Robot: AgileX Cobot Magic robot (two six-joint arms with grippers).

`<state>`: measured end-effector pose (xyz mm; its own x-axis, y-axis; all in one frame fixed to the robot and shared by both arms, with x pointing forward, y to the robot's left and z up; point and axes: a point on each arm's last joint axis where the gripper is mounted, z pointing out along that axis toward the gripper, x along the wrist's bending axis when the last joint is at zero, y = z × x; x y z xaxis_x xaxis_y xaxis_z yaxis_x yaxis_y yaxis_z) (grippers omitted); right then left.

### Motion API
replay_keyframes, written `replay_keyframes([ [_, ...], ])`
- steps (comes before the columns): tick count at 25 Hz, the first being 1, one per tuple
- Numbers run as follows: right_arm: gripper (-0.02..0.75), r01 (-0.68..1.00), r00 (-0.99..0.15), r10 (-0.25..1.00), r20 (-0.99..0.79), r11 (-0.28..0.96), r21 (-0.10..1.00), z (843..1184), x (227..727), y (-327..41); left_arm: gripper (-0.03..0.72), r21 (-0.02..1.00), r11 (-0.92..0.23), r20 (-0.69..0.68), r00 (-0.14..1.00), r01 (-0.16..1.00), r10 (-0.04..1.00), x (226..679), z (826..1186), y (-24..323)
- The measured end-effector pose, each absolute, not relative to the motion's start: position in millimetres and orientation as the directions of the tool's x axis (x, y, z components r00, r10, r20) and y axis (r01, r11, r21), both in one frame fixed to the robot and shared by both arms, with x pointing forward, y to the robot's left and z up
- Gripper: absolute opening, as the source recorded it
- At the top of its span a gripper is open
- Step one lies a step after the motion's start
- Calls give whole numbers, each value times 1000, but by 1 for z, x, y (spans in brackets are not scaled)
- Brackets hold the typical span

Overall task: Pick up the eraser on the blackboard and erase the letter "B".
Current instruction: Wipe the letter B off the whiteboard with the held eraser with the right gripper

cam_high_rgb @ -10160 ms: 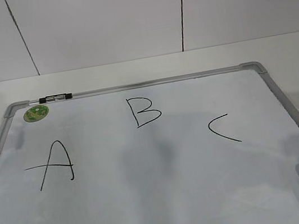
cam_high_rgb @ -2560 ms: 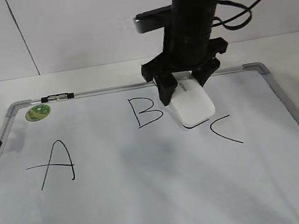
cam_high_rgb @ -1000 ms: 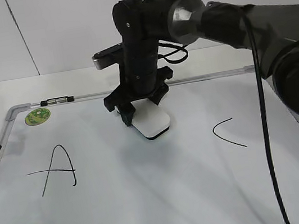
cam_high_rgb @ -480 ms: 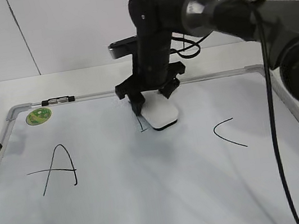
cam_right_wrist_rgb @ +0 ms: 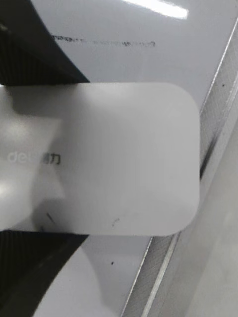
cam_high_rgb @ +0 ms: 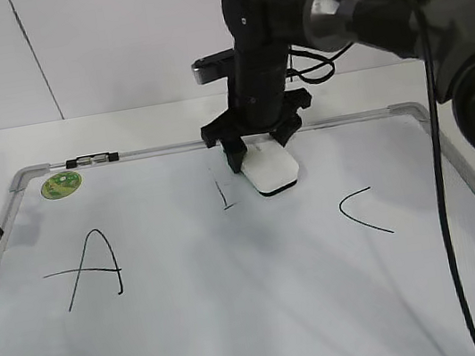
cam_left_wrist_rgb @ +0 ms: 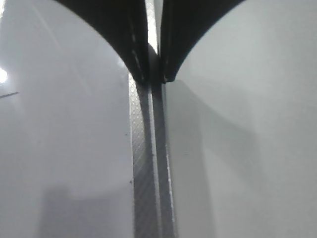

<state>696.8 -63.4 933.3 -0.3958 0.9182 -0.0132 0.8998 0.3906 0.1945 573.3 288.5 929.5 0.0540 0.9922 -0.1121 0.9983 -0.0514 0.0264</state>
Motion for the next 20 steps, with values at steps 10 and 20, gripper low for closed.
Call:
replay_keyframes([
  [10, 537, 817, -549, 836, -16, 540, 200, 931, 657, 3, 17, 23, -55, -108, 57, 998, 992, 573, 929, 289],
  [20, 537, 773, -615, 789, 6, 601, 202, 931, 636, 31, 17, 19, -58, -106, 59, 998, 993, 573, 929, 289],
])
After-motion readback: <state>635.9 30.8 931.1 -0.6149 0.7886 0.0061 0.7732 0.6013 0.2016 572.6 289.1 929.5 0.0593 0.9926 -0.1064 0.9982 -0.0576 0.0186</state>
